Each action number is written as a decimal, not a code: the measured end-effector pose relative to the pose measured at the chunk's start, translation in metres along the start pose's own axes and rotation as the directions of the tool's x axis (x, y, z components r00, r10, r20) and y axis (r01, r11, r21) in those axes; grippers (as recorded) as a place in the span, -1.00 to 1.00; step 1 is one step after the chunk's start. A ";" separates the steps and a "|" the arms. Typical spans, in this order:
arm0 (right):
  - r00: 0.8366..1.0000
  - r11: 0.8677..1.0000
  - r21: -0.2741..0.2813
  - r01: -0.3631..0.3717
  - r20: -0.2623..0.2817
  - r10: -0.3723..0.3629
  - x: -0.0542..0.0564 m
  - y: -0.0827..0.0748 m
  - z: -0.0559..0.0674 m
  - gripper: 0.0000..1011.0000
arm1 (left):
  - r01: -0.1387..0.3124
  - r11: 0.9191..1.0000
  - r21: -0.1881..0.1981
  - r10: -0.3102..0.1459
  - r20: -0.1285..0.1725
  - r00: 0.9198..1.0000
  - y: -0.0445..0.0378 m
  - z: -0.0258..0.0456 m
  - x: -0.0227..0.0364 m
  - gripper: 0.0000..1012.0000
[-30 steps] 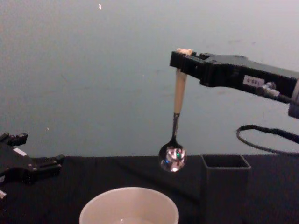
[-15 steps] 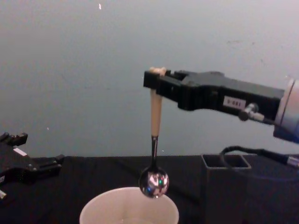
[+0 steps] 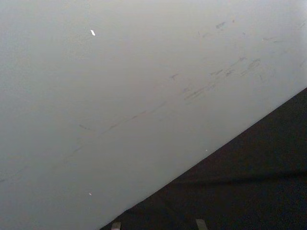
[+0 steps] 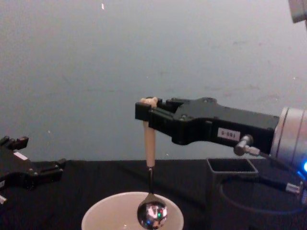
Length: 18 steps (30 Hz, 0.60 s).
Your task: Pick up the stirring spoon with one hand, stir inside the cup, then place it back in its original position.
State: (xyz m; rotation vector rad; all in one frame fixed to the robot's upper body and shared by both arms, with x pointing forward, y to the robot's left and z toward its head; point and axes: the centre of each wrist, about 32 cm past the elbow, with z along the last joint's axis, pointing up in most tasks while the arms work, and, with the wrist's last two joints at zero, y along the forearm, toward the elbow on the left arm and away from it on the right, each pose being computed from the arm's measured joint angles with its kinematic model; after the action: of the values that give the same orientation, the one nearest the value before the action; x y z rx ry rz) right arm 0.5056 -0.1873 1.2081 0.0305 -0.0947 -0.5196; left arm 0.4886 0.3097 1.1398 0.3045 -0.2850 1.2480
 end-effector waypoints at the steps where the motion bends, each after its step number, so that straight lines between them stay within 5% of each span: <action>1: 1.000 1.000 -0.004 -0.004 0.000 0.004 0.000 0.001 -0.002 -0.57 | 0.000 1.000 0.000 0.000 0.000 1.000 0.0000 0.0000 0.0000 0.98; 18: 1.000 0.998 -0.060 -0.024 -0.004 0.024 0.001 0.013 -0.021 -0.57 | 0.000 1.000 0.000 0.000 0.000 1.000 0.0000 0.0000 0.0000 0.98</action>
State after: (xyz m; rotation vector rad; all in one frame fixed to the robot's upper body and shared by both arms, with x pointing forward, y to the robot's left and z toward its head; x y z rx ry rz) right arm 0.5150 -0.1767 1.1885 -0.0281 -0.0757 -0.4983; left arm 0.4886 0.3097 1.1398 0.3045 -0.2850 1.2479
